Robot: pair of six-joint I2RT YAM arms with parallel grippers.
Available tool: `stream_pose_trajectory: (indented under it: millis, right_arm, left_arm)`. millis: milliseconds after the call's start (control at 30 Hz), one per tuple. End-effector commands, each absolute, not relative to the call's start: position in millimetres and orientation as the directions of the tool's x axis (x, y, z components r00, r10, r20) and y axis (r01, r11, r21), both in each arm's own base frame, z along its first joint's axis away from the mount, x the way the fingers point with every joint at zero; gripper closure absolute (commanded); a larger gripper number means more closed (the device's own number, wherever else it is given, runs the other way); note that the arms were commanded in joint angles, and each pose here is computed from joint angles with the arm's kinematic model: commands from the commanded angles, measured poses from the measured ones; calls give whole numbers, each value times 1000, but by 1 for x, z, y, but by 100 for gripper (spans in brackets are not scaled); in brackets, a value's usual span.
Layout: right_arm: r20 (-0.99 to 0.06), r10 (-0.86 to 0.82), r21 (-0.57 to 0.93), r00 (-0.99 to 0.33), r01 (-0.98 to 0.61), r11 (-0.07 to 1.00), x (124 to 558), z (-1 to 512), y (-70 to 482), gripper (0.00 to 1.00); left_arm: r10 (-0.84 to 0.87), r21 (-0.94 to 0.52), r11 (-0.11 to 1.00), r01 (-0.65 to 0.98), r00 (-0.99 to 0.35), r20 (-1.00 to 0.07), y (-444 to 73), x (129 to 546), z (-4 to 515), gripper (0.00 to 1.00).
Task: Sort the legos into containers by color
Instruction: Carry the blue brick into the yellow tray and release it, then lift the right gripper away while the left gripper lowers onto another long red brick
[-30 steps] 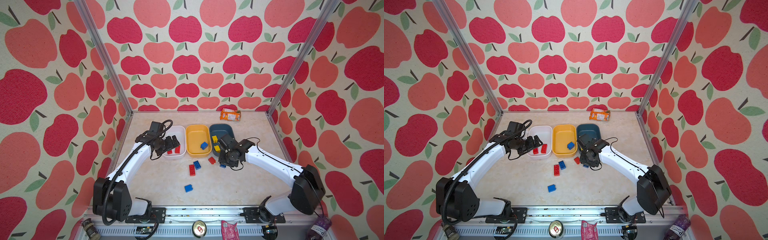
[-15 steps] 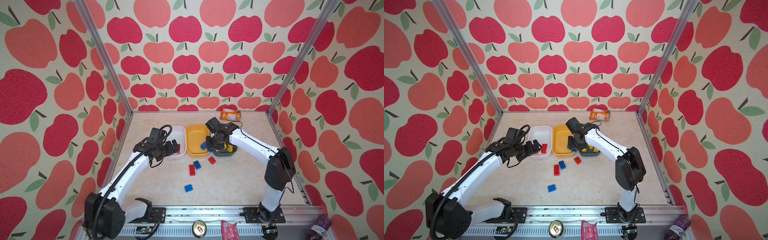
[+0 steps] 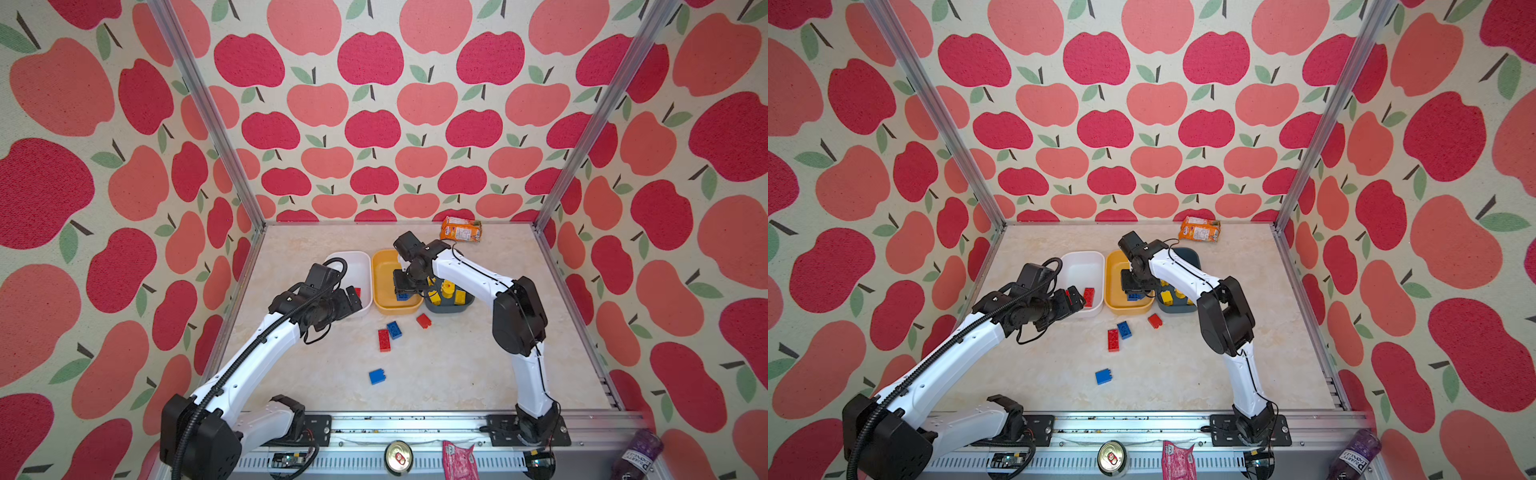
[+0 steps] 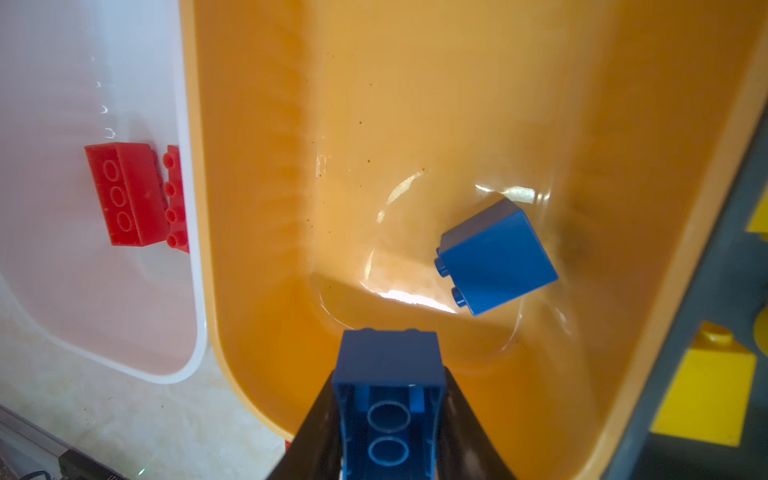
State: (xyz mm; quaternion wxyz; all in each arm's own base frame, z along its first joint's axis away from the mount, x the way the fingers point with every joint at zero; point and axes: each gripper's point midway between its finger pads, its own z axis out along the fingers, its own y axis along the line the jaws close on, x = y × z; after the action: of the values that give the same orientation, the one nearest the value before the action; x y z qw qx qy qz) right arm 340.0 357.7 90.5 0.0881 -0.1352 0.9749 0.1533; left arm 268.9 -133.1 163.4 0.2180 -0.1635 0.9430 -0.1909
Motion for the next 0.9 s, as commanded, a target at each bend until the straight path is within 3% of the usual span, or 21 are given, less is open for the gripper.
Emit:
stream_pose_trajectory:
  millis: [0, 400, 867]
  right_arm:
    - [-209, -268, 291, -940, -322, 901, 346, 88, 364, 68]
    - [-194, -286, 298, -938, -334, 894, 348, 80, 368, 47]
    - [-238, -267, 300, -934, -332, 894, 332, 117, 346, 41]
  left_arm:
    - [-415, -401, 875, -271, -845, -336, -125, 261, 158, 1]
    - [-406, -392, 879, -270, -855, -322, -128, 254, 156, 1]
    - [-363, -381, 893, -240, -884, -293, -150, 242, 143, 1]
